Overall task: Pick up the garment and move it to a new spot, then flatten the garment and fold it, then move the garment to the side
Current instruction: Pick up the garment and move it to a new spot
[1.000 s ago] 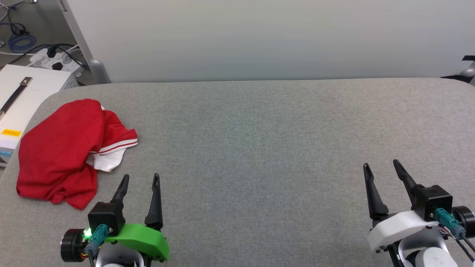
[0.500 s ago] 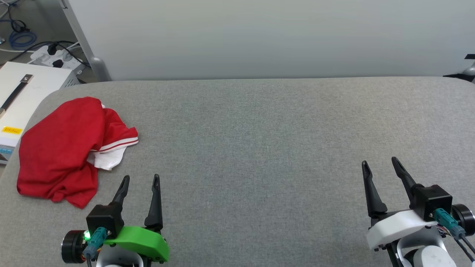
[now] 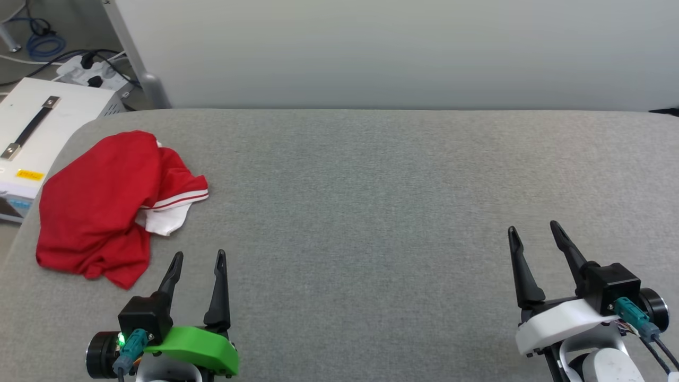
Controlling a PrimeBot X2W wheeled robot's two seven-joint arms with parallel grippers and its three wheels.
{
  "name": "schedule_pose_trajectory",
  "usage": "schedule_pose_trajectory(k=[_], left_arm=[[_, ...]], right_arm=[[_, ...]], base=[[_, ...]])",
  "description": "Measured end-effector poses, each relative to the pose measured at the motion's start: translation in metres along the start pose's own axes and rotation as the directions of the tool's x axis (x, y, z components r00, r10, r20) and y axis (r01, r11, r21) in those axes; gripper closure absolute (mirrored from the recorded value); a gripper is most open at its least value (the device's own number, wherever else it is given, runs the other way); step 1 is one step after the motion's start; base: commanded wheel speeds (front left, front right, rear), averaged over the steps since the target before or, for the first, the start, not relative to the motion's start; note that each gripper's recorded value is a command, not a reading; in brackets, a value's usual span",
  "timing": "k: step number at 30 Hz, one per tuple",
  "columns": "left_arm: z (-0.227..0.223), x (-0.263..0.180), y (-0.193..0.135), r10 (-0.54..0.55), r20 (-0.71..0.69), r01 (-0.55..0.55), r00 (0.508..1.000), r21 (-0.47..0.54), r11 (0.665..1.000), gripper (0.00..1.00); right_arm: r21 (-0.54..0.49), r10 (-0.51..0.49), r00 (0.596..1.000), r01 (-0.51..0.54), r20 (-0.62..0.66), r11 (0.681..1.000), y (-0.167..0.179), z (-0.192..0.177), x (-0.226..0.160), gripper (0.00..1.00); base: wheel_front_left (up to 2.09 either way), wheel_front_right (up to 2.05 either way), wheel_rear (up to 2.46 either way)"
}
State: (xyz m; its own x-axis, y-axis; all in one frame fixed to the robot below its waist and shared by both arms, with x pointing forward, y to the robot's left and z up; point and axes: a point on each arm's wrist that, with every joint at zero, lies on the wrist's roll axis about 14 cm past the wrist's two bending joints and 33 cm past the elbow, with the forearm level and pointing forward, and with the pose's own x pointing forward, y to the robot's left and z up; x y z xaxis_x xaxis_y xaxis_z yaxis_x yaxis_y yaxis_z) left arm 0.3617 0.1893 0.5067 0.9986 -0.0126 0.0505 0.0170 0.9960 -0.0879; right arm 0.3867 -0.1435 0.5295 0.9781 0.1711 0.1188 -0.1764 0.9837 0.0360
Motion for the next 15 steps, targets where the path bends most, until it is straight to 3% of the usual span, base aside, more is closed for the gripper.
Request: schedule_pose_trajectory(k=[15], left_arm=[[0.01,-0.038,0.056,0.18,0.043,-0.181,0.983,0.0,0.984,0.0]], right_arm=[[0.054,0.227,0.974,-0.228,0.007,0.972,0.078,-0.008,0.023,0.0]], base=[[0.0,0.0,0.0]])
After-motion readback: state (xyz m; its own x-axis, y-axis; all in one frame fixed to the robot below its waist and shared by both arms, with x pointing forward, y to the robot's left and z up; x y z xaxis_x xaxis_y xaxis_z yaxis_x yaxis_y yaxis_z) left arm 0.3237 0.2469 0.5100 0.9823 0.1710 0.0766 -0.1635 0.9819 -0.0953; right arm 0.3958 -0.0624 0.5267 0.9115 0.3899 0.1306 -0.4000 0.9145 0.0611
